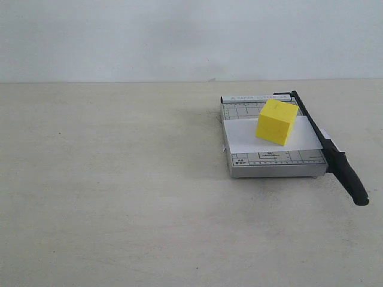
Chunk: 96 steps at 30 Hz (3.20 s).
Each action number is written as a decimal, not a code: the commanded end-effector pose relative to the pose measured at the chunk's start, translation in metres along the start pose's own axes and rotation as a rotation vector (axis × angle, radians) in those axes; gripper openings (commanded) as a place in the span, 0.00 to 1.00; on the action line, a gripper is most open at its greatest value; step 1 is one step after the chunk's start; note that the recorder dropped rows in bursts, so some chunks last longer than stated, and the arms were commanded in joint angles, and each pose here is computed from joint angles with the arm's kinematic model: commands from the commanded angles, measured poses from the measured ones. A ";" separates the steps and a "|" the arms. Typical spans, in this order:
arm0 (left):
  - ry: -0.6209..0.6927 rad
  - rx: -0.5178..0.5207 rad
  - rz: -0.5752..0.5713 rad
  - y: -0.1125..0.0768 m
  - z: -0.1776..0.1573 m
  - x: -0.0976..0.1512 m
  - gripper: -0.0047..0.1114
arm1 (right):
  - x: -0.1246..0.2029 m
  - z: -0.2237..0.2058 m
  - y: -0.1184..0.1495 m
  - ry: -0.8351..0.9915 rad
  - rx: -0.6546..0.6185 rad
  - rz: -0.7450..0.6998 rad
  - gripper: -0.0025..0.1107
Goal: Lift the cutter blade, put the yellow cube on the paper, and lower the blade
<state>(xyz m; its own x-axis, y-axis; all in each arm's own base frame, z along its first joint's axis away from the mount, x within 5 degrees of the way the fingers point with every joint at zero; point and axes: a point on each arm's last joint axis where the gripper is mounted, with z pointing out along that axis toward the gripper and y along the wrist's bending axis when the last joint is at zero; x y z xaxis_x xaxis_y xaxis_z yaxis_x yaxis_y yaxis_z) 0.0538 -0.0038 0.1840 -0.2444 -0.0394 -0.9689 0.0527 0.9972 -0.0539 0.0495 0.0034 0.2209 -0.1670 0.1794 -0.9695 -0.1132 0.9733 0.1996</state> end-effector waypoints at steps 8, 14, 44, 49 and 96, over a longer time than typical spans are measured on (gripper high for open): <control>-0.017 -0.001 -0.007 0.000 0.000 -0.001 0.08 | 0.022 0.010 0.001 -0.062 -0.059 -0.094 0.06; -0.017 -0.001 -0.007 0.000 0.000 -0.001 0.08 | 0.021 0.010 0.001 -0.073 -0.061 -0.174 0.06; -0.017 -0.001 -0.007 0.000 0.000 -0.001 0.08 | 0.021 0.010 0.001 -0.075 -0.050 -0.393 0.06; -0.017 -0.001 -0.007 0.000 0.000 -0.001 0.08 | 0.021 0.010 0.001 -0.075 -0.050 -0.393 0.06; -0.017 -0.001 -0.007 0.000 0.000 -0.001 0.08 | 0.021 0.010 0.001 -0.078 -0.051 -0.390 0.06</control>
<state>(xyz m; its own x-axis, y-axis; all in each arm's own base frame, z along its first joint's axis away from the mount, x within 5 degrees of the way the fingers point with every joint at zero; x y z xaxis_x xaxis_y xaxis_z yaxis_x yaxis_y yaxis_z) 0.0538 -0.0038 0.1840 -0.2444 -0.0394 -0.9689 0.0527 0.9972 -0.0539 0.0557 0.0094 0.1999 -0.0359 -0.1898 -0.9812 -0.2029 0.9627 -0.1788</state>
